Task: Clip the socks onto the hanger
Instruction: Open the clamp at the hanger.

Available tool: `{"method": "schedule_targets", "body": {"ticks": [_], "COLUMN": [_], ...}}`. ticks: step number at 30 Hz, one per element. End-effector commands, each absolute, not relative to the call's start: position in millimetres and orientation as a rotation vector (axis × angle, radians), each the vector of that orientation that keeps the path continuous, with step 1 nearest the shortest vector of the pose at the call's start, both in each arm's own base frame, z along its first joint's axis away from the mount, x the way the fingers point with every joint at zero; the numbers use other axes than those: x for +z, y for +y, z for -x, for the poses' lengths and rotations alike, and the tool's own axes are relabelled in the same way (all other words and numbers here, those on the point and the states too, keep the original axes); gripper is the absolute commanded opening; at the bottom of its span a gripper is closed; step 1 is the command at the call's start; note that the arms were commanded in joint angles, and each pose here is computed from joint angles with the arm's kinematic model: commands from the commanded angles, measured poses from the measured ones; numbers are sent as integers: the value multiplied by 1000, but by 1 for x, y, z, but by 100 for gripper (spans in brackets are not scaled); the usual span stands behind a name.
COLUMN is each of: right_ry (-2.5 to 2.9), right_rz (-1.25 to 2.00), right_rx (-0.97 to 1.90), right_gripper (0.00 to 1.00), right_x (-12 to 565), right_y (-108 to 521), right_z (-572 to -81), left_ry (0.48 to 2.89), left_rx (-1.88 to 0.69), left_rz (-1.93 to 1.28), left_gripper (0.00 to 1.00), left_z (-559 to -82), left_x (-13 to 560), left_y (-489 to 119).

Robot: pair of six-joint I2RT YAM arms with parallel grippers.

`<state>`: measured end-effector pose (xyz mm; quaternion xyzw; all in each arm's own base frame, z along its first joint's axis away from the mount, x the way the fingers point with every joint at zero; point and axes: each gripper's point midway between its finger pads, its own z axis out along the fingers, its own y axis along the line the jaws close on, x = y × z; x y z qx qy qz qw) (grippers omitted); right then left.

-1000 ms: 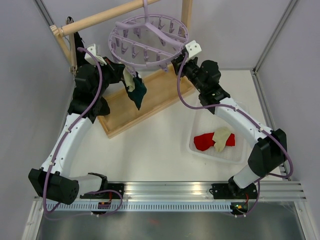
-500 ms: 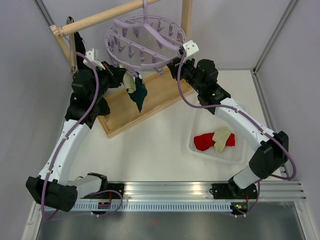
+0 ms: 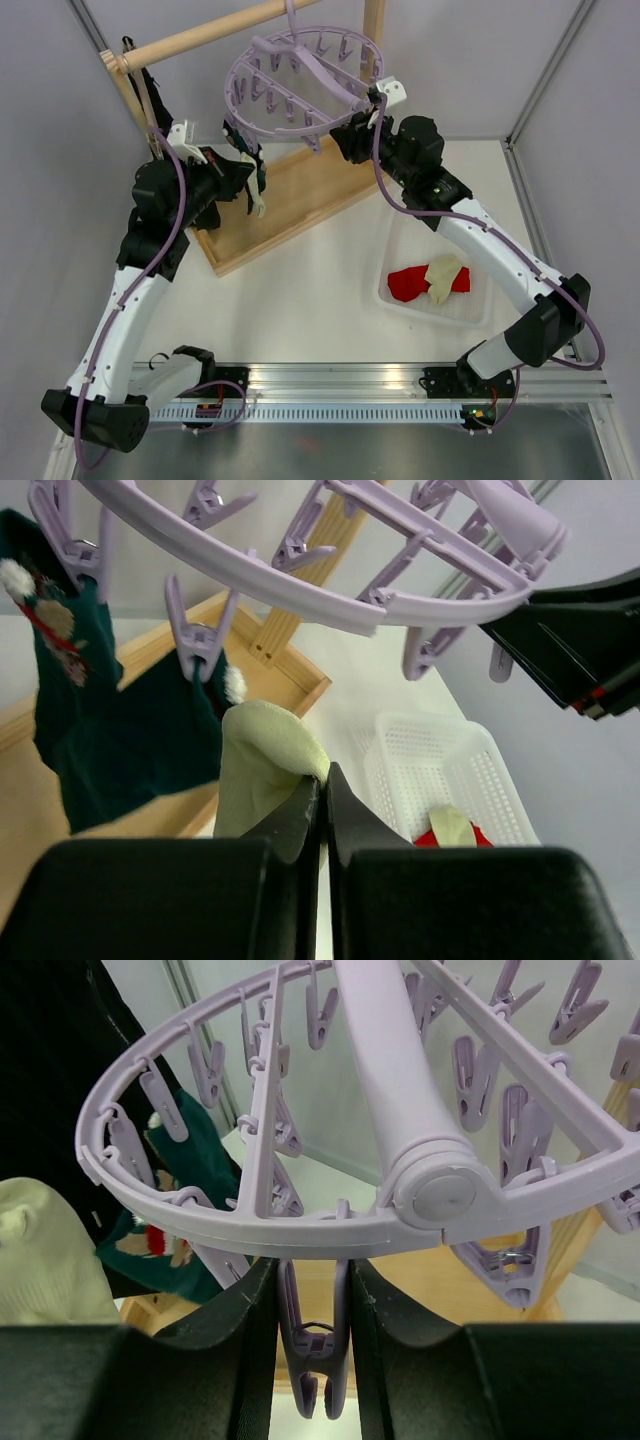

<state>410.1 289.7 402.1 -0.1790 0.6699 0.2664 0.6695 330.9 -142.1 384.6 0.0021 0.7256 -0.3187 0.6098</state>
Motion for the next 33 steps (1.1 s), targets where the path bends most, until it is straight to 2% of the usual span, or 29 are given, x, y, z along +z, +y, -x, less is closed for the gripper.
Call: {"method": "schedule_targets", "body": {"ticks": [1,7,18,23,33], "right_ry": [1494,1529,1586,1603,1620], "right_rz": [371,374,376,369,378], "right_rx": [684,723,764,750,743], "right_gripper": [17,16,21,25,26], "right_x": [429,426,415,410,408], "right_y": [289,292,306,309,315], "right_z": [-391,-386,-395,-403,-410], "left_ry": [1683,1698,1726,1724,1701], "left_rx": [-758,-870,-1022,-1052,-964], "left_rz": [-78,-174,-277,-305,-196], "left_gripper": [2,2,2,2,2], "left_z": [-310,-292,-291,-307,-371], "left_x": [387,386,379,380,388], "left_y": [-146,-163,-194,-213,-216]}}
